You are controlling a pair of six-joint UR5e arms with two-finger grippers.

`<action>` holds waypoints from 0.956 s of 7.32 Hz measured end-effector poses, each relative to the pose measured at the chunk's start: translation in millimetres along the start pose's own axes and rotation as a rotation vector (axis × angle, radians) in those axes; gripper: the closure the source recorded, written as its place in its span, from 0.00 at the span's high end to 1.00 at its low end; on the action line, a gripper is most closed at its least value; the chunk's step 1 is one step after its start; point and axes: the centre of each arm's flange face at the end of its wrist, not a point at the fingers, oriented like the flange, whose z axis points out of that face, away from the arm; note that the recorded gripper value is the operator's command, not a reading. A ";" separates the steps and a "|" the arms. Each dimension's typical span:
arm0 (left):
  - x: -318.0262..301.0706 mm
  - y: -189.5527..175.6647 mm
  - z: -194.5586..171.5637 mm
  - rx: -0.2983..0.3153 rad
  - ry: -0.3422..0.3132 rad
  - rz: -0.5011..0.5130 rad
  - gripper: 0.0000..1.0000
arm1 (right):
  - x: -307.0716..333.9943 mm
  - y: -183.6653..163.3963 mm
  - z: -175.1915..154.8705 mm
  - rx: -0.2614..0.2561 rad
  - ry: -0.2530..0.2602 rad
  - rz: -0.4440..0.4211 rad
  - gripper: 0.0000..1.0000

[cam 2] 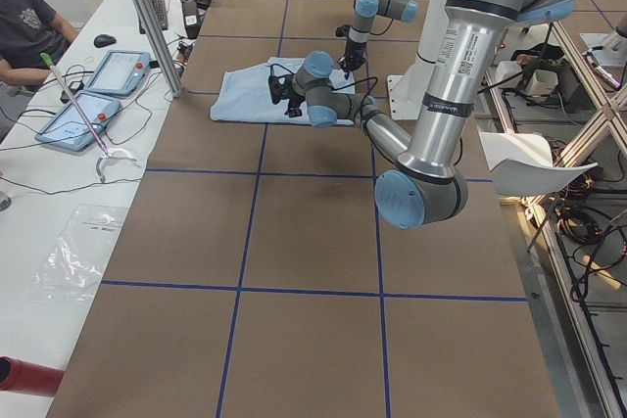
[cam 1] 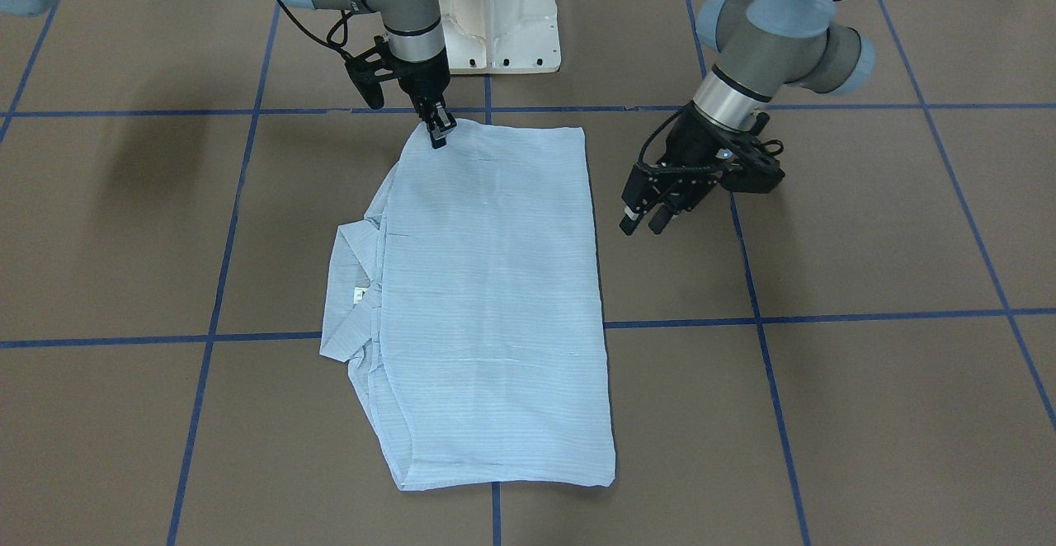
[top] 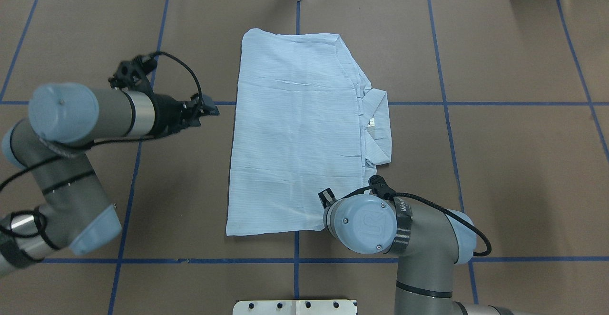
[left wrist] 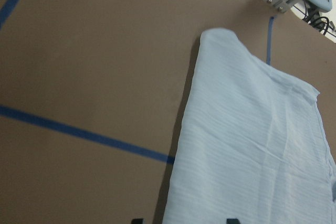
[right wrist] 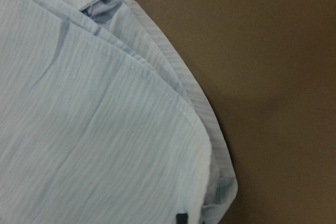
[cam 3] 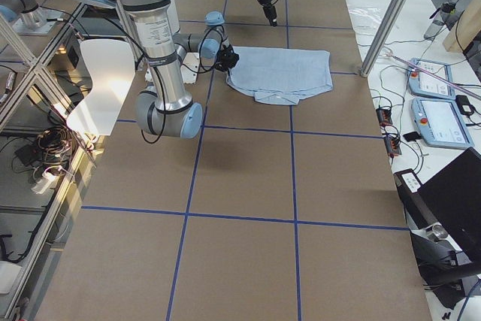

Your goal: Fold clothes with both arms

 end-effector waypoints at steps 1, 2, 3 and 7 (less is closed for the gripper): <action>-4.4 55.0 -0.5 -0.028 -0.028 -0.065 0.61 | 2.6 -4.0 -3.5 -0.003 -0.001 0.001 0.00; -10.5 106.3 1.6 -0.052 -0.064 -0.115 0.61 | 6.1 -8.3 -4.7 -0.003 0.001 0.000 0.00; -18.3 149.0 6.1 -0.074 -0.095 -0.143 0.60 | 8.1 -10.7 -5.2 -0.003 0.002 0.000 0.00; -31.6 223.3 19.9 -0.128 -0.165 -0.172 0.57 | 10.2 -10.7 -6.2 -0.005 0.003 -0.001 0.00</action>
